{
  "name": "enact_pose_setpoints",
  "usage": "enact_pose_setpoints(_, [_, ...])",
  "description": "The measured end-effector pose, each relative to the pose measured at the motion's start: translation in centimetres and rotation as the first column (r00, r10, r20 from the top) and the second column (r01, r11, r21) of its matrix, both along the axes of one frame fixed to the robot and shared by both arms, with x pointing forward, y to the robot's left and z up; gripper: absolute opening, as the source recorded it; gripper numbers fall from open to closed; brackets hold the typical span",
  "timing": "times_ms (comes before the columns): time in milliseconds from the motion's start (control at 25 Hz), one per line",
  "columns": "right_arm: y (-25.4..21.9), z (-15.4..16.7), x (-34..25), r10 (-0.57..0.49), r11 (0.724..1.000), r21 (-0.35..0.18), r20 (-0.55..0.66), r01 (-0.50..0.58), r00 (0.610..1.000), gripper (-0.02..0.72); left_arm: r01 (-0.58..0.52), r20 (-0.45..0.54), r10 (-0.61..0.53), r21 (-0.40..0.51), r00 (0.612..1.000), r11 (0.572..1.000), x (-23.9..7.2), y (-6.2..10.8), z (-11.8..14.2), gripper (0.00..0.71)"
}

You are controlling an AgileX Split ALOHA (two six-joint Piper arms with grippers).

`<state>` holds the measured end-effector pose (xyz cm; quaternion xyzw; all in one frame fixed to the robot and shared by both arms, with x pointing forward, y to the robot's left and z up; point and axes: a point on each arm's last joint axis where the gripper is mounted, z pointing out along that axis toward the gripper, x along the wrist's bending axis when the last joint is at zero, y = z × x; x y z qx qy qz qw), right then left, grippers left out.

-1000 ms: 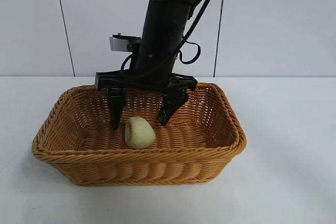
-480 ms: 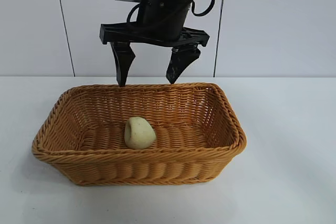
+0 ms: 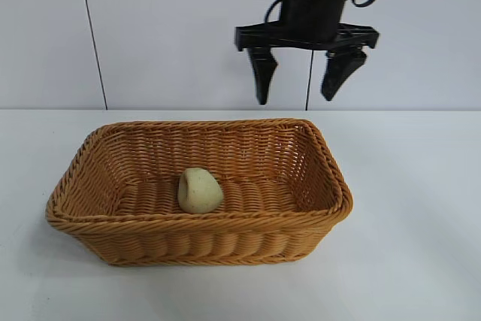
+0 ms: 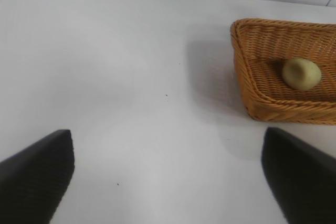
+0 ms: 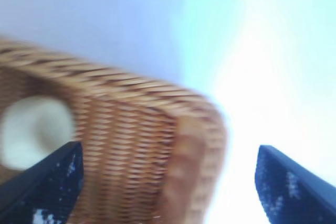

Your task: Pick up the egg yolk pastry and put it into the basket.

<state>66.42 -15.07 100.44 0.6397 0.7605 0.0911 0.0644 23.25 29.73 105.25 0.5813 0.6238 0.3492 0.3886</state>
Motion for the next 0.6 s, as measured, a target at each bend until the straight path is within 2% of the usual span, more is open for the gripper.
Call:
enact_pose_setpoints(160, [-6.0,-0.1,1.4,-0.138,0.990,-0.012,-0.024,0.137,0.990,0.636,0.000,0.000,0.000,0.000,1.000,1.000,0.0,0.0,0.0,0.696])
enact_pose_setpoints(360, [-12.0,-0.1,2.0,-0.268,0.963,-0.022,-0.046,0.268,0.962,0.636,0.000,0.000,0.000,0.000,1.000,1.000,0.0,0.0,0.0,0.696])
enact_pose_setpoints(480, [-14.1,-0.1,2.1,-0.312,0.950,-0.024,-0.046,0.312,0.949,0.636,0.000,0.000,0.000,0.000,1.000,1.000,0.0,0.0,0.0,0.696])
enact_pose_setpoints(600, [-14.6,-0.1,2.1,-0.316,0.949,-0.029,-0.044,0.315,0.948,0.636,0.000,0.000,0.000,0.000,1.000,1.000,0.0,0.0,0.0,0.696])
